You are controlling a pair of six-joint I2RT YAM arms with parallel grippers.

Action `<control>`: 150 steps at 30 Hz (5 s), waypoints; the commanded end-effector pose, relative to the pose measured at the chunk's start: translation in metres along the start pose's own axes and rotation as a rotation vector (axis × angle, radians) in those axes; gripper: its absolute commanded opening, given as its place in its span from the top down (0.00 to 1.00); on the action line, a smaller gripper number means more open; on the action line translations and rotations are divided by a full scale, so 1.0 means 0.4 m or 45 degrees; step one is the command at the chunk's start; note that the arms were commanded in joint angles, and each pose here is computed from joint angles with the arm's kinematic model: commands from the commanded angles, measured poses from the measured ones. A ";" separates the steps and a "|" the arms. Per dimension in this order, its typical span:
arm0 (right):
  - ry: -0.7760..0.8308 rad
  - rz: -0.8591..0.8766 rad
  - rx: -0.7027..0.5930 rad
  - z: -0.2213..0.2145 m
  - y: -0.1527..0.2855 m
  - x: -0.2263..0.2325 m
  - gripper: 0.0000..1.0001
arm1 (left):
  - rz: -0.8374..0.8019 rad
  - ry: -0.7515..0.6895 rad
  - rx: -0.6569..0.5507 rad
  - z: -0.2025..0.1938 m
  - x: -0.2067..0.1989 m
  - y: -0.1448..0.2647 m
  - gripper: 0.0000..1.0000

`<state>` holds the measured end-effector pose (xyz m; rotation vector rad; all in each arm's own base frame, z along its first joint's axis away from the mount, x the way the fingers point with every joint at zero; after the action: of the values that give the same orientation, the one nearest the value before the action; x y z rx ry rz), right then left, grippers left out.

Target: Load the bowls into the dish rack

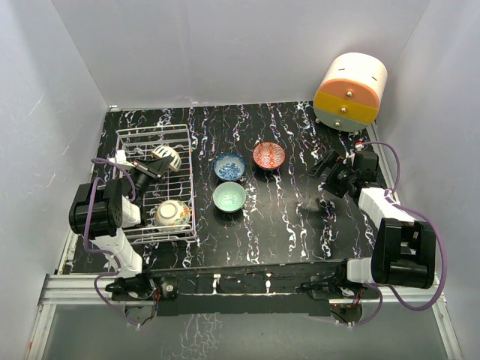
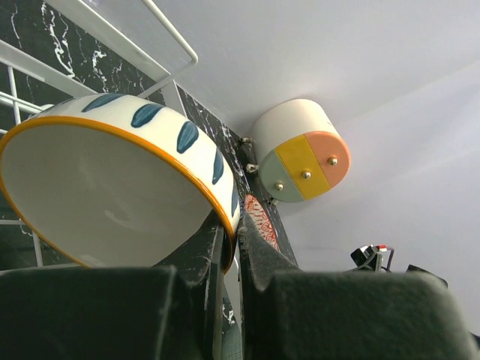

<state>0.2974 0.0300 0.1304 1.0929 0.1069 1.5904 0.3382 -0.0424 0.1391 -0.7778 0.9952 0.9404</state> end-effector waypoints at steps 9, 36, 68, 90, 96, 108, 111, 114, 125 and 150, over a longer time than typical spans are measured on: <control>0.047 0.053 -0.063 0.027 -0.001 0.017 0.02 | 0.083 -0.005 0.016 -0.025 0.030 0.060 1.00; 0.047 0.024 -0.066 0.039 -0.011 0.010 0.02 | -0.210 -0.042 0.052 0.056 -0.020 -0.118 1.00; 0.040 0.060 -0.071 0.040 -0.004 0.022 0.02 | 0.242 0.014 0.053 0.001 0.095 0.003 0.69; 0.044 0.082 -0.075 0.038 0.003 0.030 0.01 | 0.876 -0.062 0.206 0.072 0.094 0.008 0.46; 0.046 0.085 -0.077 0.037 0.005 0.031 0.02 | 1.037 -0.108 0.214 0.092 0.086 0.031 0.42; 0.048 0.106 -0.073 0.035 0.008 0.036 0.02 | 1.160 -0.252 0.221 0.148 -0.007 0.054 0.29; 0.045 0.117 -0.066 0.032 0.007 0.037 0.02 | 1.182 -0.307 0.237 0.163 -0.058 0.068 0.27; 0.037 0.141 -0.052 0.028 0.005 0.040 0.01 | 1.205 -0.374 0.242 0.177 -0.102 0.075 0.26; 0.012 0.188 -0.031 0.021 -0.004 0.045 0.02 | 1.284 -0.862 0.340 0.175 -0.152 -0.113 0.27; -0.009 0.193 0.025 -0.011 -0.025 0.025 0.02 | 1.546 -1.311 0.179 0.174 0.038 -0.201 0.26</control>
<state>0.2964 0.0433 0.1223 1.1974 0.0600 1.6798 0.4370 -0.0187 0.1602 0.5692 0.5518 1.9005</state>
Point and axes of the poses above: each gripper's point midway between its finger pads, its own y axis back along the fingers, its own x axis along the line the jaws close on, z = x × y, the point moved 6 cm from there along y, back along the fingers, and after that the axes turned 9 degrees about y, right-handed, at the moved point
